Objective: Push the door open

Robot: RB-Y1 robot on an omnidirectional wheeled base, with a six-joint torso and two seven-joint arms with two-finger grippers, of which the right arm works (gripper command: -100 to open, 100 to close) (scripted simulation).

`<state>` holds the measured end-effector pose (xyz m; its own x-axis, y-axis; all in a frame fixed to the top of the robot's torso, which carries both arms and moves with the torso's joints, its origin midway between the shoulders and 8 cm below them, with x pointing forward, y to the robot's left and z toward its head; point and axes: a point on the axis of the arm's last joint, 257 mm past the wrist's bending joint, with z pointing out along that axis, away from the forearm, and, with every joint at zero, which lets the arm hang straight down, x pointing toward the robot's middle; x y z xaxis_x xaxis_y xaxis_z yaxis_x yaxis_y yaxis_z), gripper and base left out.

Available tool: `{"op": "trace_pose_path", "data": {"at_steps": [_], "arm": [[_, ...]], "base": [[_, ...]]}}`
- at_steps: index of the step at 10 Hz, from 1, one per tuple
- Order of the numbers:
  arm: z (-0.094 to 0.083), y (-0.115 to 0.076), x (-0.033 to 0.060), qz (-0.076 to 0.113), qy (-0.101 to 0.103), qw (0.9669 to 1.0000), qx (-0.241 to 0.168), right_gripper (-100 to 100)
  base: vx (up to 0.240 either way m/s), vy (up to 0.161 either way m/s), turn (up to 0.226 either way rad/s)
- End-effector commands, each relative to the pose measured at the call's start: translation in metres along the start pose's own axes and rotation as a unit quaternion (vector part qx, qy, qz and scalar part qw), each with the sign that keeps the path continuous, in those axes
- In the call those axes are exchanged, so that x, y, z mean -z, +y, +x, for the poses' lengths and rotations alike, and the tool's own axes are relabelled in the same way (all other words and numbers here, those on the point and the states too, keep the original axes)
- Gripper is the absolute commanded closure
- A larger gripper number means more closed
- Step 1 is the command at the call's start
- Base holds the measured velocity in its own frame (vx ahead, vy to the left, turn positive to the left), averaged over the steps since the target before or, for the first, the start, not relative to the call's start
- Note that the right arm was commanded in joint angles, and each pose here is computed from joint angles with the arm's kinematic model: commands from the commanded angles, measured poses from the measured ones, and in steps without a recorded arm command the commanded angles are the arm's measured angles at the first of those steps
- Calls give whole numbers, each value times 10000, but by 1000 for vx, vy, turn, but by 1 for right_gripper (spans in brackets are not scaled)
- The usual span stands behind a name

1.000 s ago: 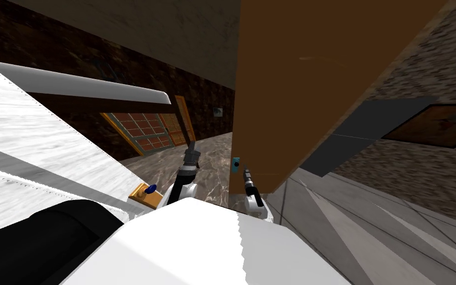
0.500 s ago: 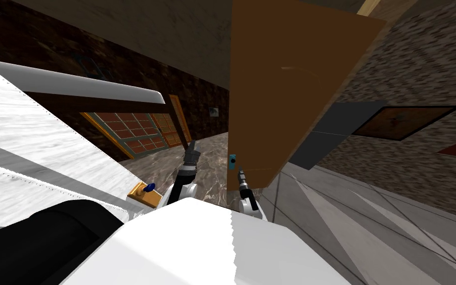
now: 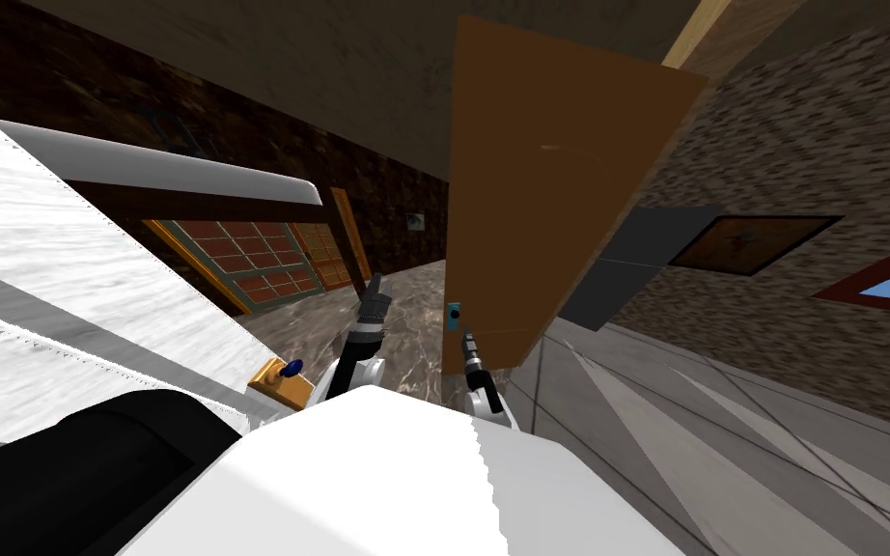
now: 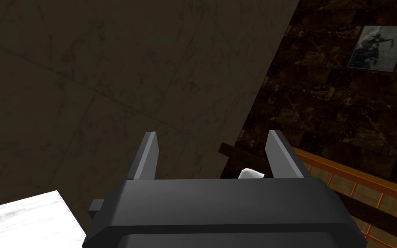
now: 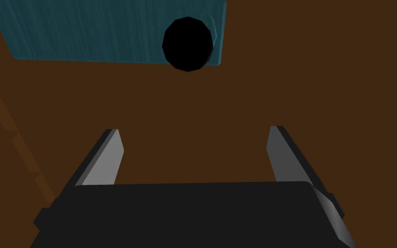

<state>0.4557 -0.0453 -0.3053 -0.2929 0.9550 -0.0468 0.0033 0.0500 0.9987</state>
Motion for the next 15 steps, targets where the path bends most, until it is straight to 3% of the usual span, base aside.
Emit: {"op": "trace_pose_path", "data": {"at_steps": [1, 3, 6, 7, 8, 13, 15], "arm": [[-81, -34, 1, 28, -2, 9999, 103, -100], [-96, -23, -38, 14, -26, 10000, 79, -100], [31, 91, -141, -77, -79, 9998, -179, -100], [10, 49, -126, -57, -67, 9999, -117, -100], [10, 49, -126, -57, -67, 9999, -117, 100], [10, 49, -126, -57, -67, 9999, -117, 100], [-135, -38, -55, 15, -81, 9999, 63, 100]], "base": [[228, 46, 18], [217, 78, 15], [166, 124, 16], [57, 42, 1], [0, 0, 0], [-13, -8, 5], [163, 62, -155]]}}
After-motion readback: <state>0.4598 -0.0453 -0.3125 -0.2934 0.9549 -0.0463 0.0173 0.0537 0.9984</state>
